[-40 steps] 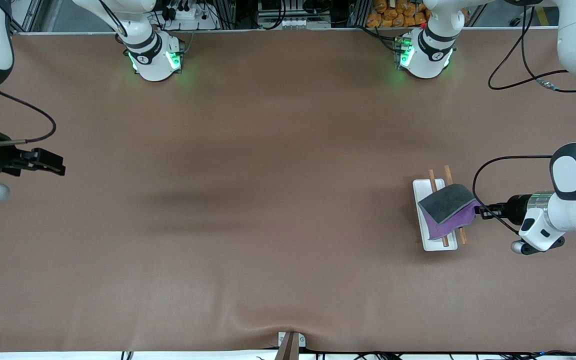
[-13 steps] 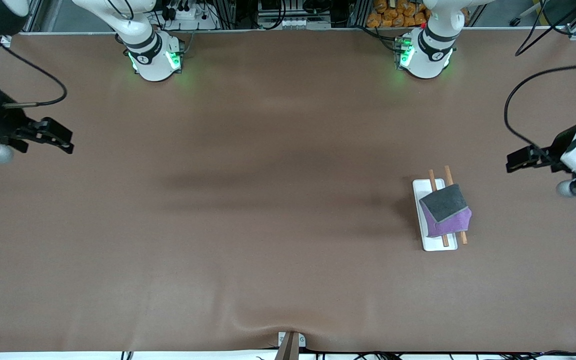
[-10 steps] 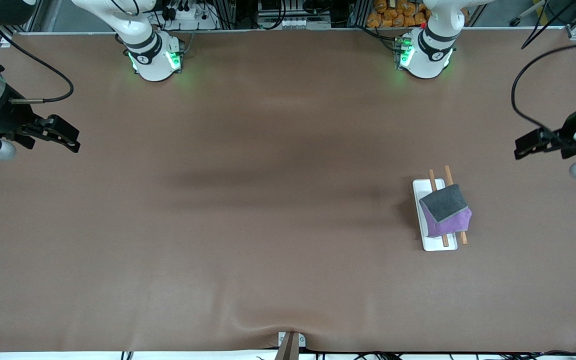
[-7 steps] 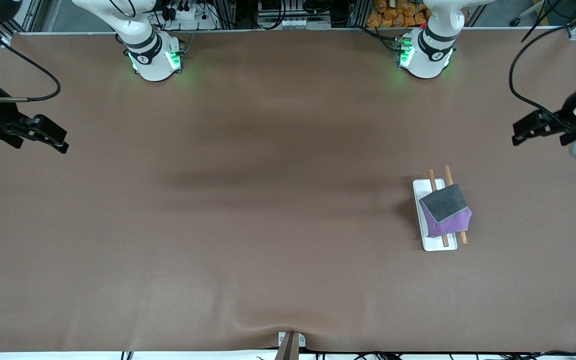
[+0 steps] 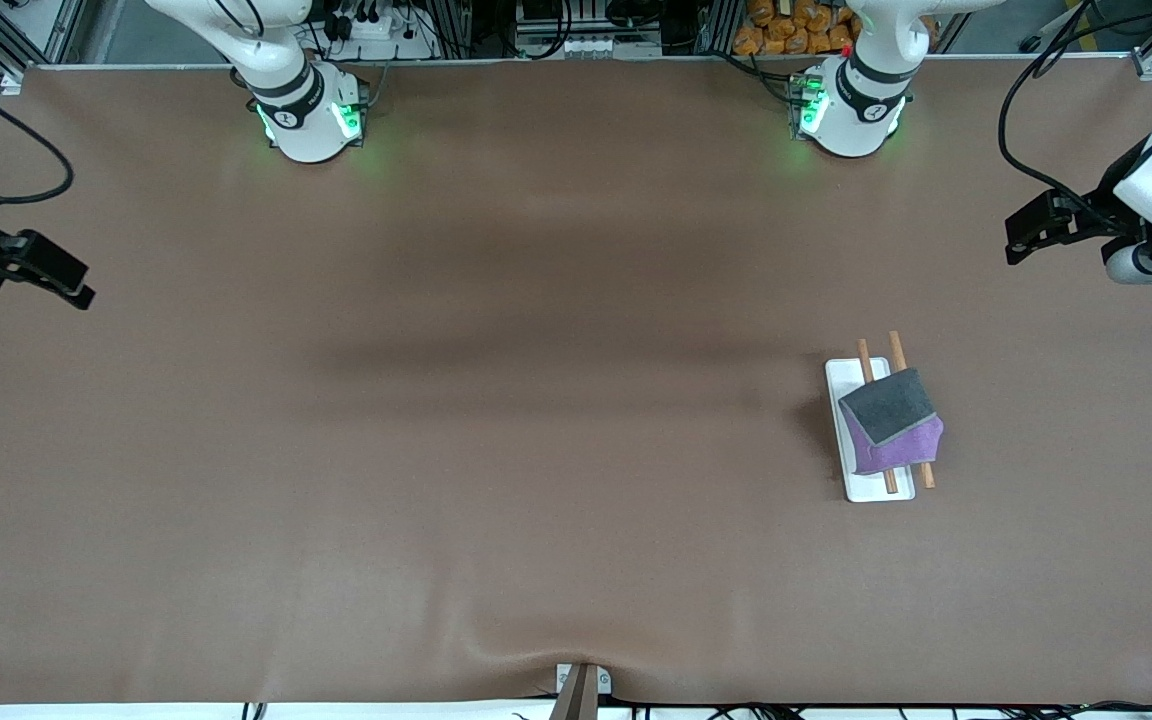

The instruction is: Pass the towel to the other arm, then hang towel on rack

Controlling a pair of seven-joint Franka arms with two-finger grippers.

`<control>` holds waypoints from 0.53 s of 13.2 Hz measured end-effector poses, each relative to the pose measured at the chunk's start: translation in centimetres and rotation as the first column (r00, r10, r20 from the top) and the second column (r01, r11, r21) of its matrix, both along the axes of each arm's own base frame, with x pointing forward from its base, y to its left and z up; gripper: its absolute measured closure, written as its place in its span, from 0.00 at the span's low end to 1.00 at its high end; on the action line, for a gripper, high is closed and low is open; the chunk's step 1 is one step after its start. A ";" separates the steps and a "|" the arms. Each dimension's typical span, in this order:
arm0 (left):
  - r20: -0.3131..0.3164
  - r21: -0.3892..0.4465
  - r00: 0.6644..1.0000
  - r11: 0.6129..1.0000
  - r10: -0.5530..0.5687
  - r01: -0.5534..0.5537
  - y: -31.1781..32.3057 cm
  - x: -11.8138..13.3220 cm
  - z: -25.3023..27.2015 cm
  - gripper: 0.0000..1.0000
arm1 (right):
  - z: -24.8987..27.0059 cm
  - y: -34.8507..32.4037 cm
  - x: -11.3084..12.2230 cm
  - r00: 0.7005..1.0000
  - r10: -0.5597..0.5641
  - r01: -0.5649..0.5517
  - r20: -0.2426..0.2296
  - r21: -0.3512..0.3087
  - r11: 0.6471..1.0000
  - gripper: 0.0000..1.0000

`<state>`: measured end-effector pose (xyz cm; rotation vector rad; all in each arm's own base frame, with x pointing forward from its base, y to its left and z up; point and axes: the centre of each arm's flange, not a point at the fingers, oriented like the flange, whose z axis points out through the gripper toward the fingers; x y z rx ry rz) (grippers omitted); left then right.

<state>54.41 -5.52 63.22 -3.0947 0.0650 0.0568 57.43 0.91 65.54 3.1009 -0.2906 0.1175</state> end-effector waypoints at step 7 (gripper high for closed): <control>-0.027 -0.002 1.000 1.000 0.001 -0.001 -0.2 -2.2 0.8 0.00 | 0.1 0.3 0.0 1.000 0.007 -0.007 0.001 0.001 1.000 0.00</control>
